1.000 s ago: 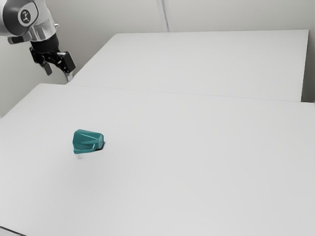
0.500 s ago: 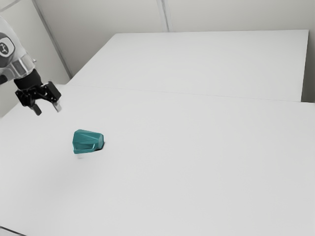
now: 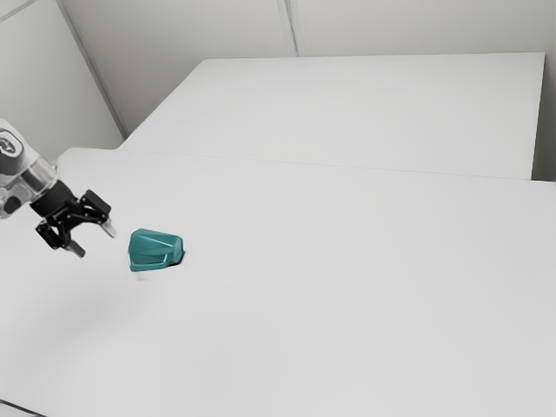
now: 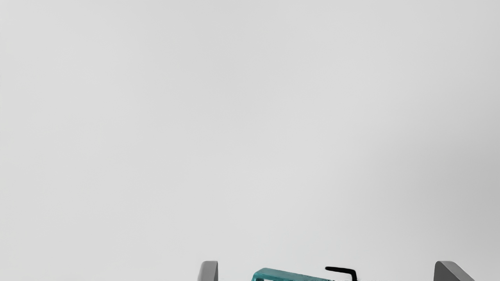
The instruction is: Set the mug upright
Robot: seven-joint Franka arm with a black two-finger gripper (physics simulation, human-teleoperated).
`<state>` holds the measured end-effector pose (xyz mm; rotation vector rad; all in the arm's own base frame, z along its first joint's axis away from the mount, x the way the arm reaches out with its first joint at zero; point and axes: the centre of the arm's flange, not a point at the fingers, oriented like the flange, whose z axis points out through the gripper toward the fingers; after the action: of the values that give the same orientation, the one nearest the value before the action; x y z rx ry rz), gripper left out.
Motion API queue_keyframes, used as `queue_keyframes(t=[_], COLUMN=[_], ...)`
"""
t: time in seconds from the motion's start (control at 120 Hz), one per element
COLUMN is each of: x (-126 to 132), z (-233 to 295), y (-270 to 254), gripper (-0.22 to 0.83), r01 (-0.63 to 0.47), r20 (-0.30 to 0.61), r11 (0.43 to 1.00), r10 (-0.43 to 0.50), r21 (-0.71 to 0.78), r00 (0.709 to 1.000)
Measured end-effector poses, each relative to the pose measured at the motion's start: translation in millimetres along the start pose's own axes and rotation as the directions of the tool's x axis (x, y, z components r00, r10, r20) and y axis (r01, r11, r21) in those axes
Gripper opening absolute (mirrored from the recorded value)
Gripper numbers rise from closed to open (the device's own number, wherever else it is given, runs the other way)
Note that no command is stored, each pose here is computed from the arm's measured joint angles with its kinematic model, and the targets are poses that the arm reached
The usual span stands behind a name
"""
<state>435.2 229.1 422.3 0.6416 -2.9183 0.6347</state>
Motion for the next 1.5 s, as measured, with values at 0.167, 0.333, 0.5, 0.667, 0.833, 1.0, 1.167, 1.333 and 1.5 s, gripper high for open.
queue_keyframes(t=[0.167, 0.333, 0.5, 0.667, 0.833, 1.0, 1.167, 1.333, 1.5], x=[-23, -42, -61, -79, -87, -100, -105, -109, -110], z=[25, 43, 52, 63, 77, 81, 91, 101, 104], y=[23, 37, 34, 42, 48, 48, 47, 37, 37], gripper=[0.62, 0.62, 0.62, 0.62, 0.62, 0.62, 0.62, 0.62, 0.41], r01=[0.099, 0.182, 0.207, 0.246, 0.281, 0.288, 0.304, 0.313, 0.323], r20=[0.035, 0.072, 0.101, 0.114, 0.104, 0.113, 0.107, 0.102, 0.101], r11=[0.989, 0.962, 0.945, 0.922, 0.901, 0.892, 0.88, 0.864, 0.854], r10=[-0.103, -0.2, -0.238, -0.29, -0.33, -0.345, -0.364, -0.38, -0.394], r21=[0.105, 0.204, 0.253, 0.298, 0.33, 0.347, 0.364, 0.394, 0.408], r00=[0.994, 0.977, 0.966, 0.95, 0.938, 0.932, 0.925, 0.919, 0.914])
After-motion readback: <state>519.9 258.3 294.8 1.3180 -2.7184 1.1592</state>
